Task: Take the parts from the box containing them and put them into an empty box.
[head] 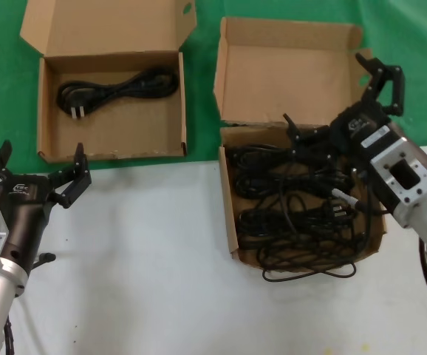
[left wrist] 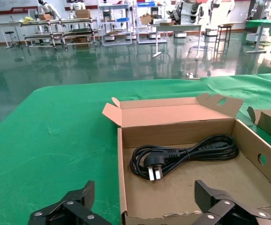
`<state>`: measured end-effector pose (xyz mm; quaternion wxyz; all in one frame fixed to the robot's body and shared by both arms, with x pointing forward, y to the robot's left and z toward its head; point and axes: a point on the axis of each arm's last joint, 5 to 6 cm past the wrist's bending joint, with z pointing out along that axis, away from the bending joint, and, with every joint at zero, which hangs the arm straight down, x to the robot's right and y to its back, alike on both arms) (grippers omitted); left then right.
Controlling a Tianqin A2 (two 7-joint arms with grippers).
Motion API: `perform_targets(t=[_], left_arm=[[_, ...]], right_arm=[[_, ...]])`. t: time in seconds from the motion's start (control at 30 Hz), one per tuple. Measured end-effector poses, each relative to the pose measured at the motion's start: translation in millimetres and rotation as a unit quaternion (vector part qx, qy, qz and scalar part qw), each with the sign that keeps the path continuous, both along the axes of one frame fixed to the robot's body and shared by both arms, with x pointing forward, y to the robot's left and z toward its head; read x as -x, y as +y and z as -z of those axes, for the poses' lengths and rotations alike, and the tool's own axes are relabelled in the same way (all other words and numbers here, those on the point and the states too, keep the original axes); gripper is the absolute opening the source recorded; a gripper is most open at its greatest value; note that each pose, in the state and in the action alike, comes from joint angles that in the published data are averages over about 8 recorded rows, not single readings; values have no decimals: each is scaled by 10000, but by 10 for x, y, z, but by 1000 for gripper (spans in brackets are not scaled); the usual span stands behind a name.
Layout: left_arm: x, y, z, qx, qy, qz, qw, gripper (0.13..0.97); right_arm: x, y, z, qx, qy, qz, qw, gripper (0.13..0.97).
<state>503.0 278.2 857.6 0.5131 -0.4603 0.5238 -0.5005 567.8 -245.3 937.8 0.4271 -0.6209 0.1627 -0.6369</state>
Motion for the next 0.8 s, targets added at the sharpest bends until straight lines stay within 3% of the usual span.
perform_targets(t=[0.4,0.8], left_arm=[[2,7,8,9,13,-23,10000,854],[4,13,15,17,26,-46,10000,948]], right_arm=[[148,-97,249,-931,443,259,9943,966],[322,-202,498,-1838,851,578,9776,966]])
